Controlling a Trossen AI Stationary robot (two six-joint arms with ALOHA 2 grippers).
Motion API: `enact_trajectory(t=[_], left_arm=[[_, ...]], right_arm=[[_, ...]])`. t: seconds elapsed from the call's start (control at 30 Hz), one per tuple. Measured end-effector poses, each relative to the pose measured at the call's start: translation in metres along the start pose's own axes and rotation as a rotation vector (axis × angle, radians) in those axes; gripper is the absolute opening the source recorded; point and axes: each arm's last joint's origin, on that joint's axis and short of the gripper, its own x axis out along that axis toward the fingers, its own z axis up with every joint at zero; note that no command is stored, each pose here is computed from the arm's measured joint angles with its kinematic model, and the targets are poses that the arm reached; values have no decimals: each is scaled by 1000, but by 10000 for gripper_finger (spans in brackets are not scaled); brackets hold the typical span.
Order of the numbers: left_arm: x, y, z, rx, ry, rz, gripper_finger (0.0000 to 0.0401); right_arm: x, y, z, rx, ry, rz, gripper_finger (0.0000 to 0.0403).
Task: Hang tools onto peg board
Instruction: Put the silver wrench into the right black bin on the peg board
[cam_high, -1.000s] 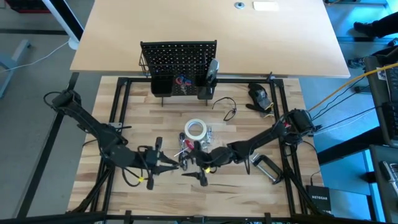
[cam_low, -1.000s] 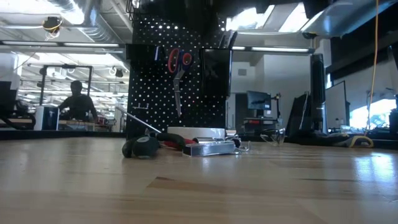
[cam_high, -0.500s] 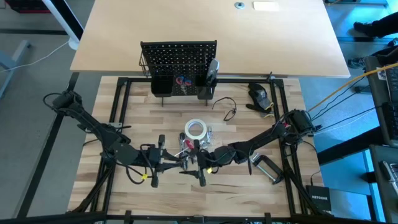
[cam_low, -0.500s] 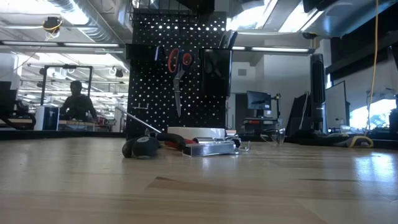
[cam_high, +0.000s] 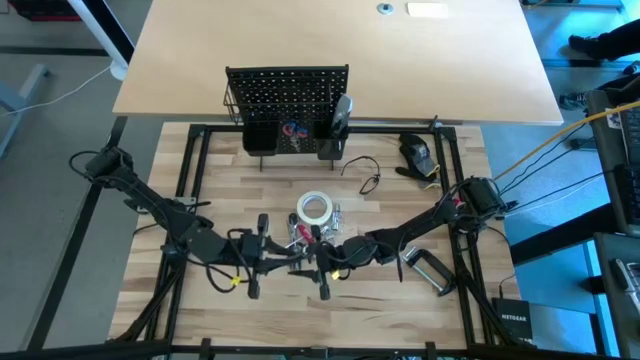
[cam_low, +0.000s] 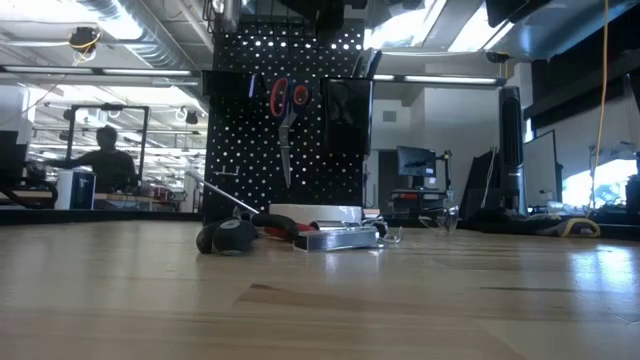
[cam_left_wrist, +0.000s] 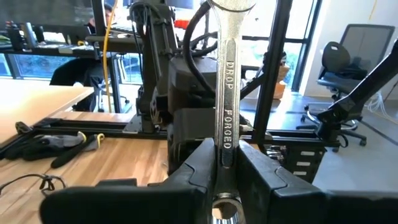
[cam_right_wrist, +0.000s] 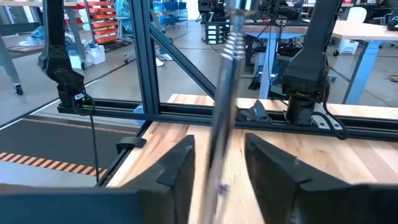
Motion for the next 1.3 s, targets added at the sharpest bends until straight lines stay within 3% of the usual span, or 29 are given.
enact_trajectory(t=[0.3, 0.47, 0.63, 0.93, 1.13, 1.3], left_arm=[[0, 0, 1, 0, -11, -3, 37], [-3, -5, 5, 14, -56, -18, 42], [-9, -12, 11, 37, -99, -49, 39], [-40, -22, 27, 64, -139, 43, 41], [-41, -24, 24, 72, -118, 37, 38], [-38, -20, 21, 50, -92, 52, 43]], right_arm=[[0, 0, -2, -29, 22, -5, 15], [0, -1, -4, -33, 41, -35, 33], [0, -1, -8, -42, 85, -33, 15], [-1, -3, -18, -63, 179, -67, 4], [-1, -3, -11, -27, 108, -89, 14], [-3, -3, 2, 18, 33, -77, 56]])
